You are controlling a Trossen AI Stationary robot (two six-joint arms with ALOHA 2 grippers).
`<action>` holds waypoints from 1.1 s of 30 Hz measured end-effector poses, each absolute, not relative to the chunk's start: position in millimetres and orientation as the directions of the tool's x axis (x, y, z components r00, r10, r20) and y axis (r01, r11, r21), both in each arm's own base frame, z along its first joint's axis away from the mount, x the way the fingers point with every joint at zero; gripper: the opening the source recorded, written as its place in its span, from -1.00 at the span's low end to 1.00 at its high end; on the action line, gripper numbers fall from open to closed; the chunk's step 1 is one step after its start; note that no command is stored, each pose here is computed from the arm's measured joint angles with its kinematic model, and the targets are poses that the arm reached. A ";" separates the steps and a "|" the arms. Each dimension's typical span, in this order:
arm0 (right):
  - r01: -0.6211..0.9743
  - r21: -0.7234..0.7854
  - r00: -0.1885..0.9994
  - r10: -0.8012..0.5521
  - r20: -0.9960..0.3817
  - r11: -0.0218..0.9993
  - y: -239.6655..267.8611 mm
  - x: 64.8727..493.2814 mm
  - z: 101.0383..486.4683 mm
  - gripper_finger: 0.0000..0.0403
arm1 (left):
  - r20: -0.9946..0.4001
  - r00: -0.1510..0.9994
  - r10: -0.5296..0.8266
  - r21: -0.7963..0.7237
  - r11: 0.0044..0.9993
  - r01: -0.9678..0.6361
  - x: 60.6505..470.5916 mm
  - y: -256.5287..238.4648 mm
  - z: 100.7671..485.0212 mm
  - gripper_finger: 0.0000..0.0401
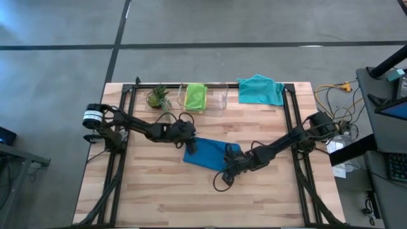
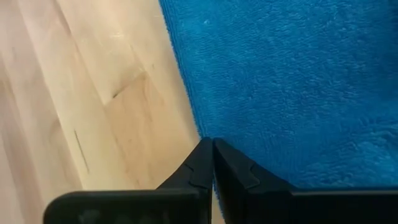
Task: Fold microfiber towels
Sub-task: Fold the bottom blue towel
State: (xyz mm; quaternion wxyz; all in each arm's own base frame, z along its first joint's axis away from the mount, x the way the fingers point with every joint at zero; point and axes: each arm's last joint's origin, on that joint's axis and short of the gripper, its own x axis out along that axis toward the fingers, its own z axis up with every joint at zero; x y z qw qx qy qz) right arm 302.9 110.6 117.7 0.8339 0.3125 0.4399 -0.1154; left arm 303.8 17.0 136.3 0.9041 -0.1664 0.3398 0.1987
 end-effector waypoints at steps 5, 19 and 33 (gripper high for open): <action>0.463 0.429 0.590 0.092 -0.802 0.776 110.7 302.5 120.4 -0.96 | -0.665 0.687 0.293 -0.206 0.812 -0.546 302.4 29.3 141.7 -0.33; 0.576 0.338 0.607 -0.113 -0.787 0.744 70.9 288.1 152.1 -0.96 | -0.654 0.755 -0.049 -0.377 0.886 -0.269 300.8 -18.1 155.8 -0.33; 0.666 0.244 0.457 -0.127 -0.880 0.705 7.7 288.8 135.4 -0.96 | -0.727 0.674 -0.133 -0.401 0.878 -0.259 303.4 -38.6 124.5 -0.33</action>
